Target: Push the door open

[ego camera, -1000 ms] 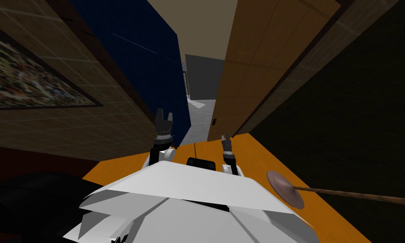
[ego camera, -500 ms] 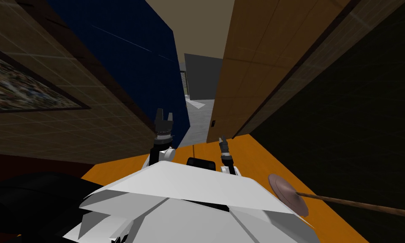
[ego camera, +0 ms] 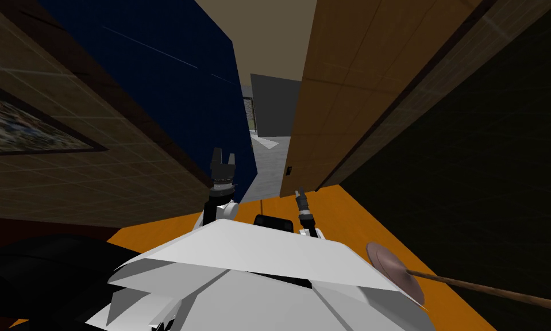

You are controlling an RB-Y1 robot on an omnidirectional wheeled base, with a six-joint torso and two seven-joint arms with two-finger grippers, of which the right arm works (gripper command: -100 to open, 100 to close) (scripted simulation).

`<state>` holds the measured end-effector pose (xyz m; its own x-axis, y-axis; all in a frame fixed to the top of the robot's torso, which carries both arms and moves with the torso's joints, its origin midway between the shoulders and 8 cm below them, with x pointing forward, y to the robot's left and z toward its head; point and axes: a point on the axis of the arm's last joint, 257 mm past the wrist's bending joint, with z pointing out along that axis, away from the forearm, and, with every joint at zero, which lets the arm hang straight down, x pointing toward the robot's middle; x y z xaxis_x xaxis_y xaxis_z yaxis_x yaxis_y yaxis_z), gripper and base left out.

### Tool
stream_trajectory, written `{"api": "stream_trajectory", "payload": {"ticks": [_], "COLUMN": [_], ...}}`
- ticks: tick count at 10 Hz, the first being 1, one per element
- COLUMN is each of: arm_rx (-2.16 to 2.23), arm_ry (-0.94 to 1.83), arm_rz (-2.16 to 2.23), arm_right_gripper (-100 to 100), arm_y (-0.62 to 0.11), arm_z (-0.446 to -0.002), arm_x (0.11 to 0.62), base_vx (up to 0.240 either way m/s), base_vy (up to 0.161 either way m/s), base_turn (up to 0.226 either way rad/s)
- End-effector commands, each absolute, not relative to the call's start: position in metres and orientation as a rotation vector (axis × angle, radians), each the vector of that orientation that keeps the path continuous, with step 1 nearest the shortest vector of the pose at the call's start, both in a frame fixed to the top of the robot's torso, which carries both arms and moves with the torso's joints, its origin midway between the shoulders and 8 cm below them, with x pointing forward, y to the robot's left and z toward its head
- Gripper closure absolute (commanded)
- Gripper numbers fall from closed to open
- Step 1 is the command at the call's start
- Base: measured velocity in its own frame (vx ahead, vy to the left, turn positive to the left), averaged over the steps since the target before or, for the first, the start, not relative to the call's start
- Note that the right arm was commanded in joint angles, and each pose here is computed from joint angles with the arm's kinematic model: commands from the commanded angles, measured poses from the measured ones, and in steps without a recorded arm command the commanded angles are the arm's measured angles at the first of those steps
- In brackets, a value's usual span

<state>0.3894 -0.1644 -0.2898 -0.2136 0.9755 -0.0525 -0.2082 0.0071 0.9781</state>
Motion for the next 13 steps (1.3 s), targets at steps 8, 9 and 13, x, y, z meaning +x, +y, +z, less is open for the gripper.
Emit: {"api": "stream_trajectory", "payload": {"ticks": [8, 9, 13], "arm_rx": [0.974, 0.979, 1.005], "arm_ry": [1.35, 1.361, 1.423], "arm_rz": [1.452, 1.453, 1.459], "arm_right_gripper": [-100, -100, -100], "arm_y": [-0.142, -0.141, -0.131], "arm_z": [-0.346, -0.35, -0.376], "arm_x": [0.372, 0.37, 0.359], "base_vx": [0.111, 0.142, 0.151], "base_vy": [-0.035, -0.05, -0.041], "base_turn": [0.002, 0.003, 0.003]}}
